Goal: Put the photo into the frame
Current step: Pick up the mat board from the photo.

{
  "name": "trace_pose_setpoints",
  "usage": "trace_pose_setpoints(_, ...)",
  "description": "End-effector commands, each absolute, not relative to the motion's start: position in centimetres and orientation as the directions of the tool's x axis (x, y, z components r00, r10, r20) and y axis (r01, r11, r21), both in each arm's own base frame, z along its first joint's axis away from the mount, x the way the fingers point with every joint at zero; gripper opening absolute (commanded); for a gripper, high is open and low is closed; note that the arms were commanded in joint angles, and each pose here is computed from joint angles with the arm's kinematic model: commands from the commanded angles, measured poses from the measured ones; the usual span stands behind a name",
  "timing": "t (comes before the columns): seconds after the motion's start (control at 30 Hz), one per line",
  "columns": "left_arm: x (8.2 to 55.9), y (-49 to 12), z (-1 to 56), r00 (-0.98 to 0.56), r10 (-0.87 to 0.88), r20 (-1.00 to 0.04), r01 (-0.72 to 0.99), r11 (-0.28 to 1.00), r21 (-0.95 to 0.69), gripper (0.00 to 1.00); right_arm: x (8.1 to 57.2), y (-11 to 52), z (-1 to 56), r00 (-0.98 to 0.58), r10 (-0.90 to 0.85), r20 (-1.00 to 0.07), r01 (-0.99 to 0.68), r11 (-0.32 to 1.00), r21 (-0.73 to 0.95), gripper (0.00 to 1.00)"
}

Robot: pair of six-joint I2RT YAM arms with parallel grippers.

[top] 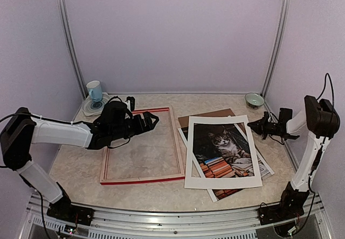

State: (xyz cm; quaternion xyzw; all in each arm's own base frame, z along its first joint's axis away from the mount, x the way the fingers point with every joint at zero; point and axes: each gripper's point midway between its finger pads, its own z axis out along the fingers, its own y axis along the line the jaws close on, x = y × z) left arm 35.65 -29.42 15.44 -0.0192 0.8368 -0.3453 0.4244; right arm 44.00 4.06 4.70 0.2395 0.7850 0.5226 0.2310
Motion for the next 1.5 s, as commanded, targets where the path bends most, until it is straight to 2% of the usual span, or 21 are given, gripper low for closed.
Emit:
trace_pose_setpoints(0.0, 35.7, -28.9, 15.5, -0.633, -0.322, -0.704, 0.262, 0.767, -0.586, 0.99, 44.9, 4.4, 11.5, -0.758, 0.616, -0.217, 0.008, 0.34, 0.94, 0.0)
trace_pose_setpoints(0.33, 36.2, -26.7, 15.7, -0.609, -0.371, -0.701, 0.205, 0.781, -0.591, 0.99, 45.5, 11.7, 26.1, -0.759, 0.511, -0.403, -0.26, 0.331, 0.907, 0.0)
trace_pose_setpoints(0.63, 36.5, -22.4, 16.0, -0.56, -0.443, -0.7, 0.123, 0.791, -0.599, 0.99, 41.9, 20.3, 40.8, -0.722, 0.389, -0.573, -0.544, 0.192, 0.817, 0.0)
trace_pose_setpoints(0.8, 36.5, -20.3, 16.3, -0.525, -0.473, -0.707, 0.075, 0.802, -0.592, 0.99, 39.4, 21.8, 45.1, -0.705, 0.369, -0.605, -0.611, 0.117, 0.783, 0.0)
trace_pose_setpoints(1.2, 36.1, -12.2, 17.4, -0.365, -0.579, -0.729, -0.129, 0.807, -0.577, 0.99, 35.3, 24.4, 49.5, -0.689, 0.328, -0.646, -0.682, 0.006, 0.731, 0.0)
trace_pose_setpoints(1.3, 35.5, -10.5, 17.6, -0.325, -0.599, -0.732, -0.177, 0.799, -0.575, 0.99, 36.7, 24.6, 47.5, -0.704, 0.332, -0.627, -0.652, 0.046, 0.757, 0.0)
trace_pose_setpoints(1.47, 34.8, -9.0, 17.8, -0.289, -0.619, -0.73, -0.206, 0.785, -0.584, 0.99, 41.1, 25.0, 39.6, -0.759, 0.361, -0.543, -0.535, 0.132, 0.835, 0.0)
